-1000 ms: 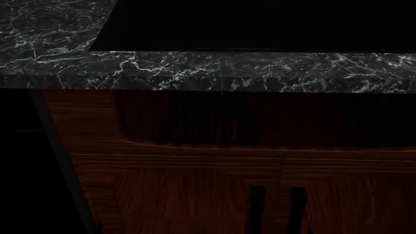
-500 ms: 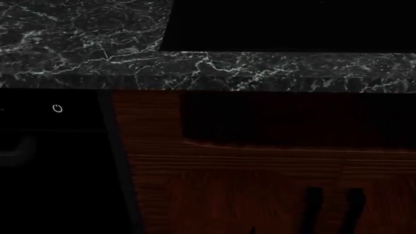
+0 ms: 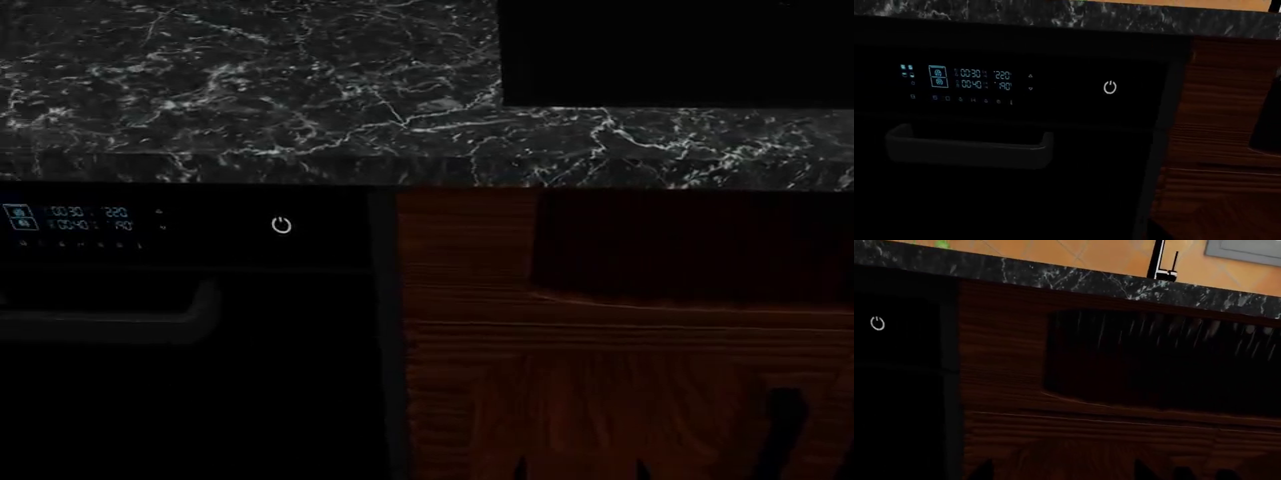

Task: Open the dishwasher door

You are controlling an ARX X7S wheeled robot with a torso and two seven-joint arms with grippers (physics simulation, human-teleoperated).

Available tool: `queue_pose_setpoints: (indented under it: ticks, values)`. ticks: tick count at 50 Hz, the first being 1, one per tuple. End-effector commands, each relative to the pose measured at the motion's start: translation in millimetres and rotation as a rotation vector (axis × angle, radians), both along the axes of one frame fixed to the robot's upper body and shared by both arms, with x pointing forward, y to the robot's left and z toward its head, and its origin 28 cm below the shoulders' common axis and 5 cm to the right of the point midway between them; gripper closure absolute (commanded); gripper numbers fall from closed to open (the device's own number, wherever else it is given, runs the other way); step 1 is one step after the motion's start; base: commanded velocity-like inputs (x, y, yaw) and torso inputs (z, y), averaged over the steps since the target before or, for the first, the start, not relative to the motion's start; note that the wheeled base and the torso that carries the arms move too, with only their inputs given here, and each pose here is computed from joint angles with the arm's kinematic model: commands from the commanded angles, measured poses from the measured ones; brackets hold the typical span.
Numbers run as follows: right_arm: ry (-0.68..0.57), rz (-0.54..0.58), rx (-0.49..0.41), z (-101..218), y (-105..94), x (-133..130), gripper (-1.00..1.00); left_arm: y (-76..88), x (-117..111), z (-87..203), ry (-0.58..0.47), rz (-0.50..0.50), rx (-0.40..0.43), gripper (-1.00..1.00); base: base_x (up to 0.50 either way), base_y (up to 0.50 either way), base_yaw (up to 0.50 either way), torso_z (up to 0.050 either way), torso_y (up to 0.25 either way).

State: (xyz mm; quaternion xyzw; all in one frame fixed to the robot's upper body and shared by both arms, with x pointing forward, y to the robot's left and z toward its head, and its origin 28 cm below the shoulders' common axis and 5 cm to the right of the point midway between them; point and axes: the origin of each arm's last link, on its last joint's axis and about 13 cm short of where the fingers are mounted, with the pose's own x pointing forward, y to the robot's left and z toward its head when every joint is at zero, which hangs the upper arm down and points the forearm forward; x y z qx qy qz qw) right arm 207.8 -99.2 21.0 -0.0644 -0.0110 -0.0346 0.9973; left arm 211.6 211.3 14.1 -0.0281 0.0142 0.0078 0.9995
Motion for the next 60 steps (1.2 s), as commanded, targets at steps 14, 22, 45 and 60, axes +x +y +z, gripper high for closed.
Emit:
queue_pose_setpoints:
  ticks: [14,22,45,60]
  values:
    - [-0.011,0.003,0.004,3.0,0.1,0.0,-1.00,2.1,1.7,3.7,-0.021,0.011,0.021,-1.00,0.00,0.50,0.00,0.000,0.000]
    - [-0.020,0.004,0.001,4.7,1.1,-0.2,-1.00,2.2,1.2,4.2,-0.029,0.012,0.031,-1.00,0.00,0.50,0.00,0.000,0.000]
    - [-0.025,0.008,0.007,4.5,1.2,-1.0,-1.00,3.3,1.6,7.7,-0.047,0.010,0.035,-1.00,0.00,0.50,0.00,0.000,0.000]
    - [-0.051,0.005,0.034,6.8,1.2,-2.0,-1.00,2.2,1.3,9.4,-0.051,-0.004,0.049,-1.00,0.00,0.47,0.00,0.000,0.000]
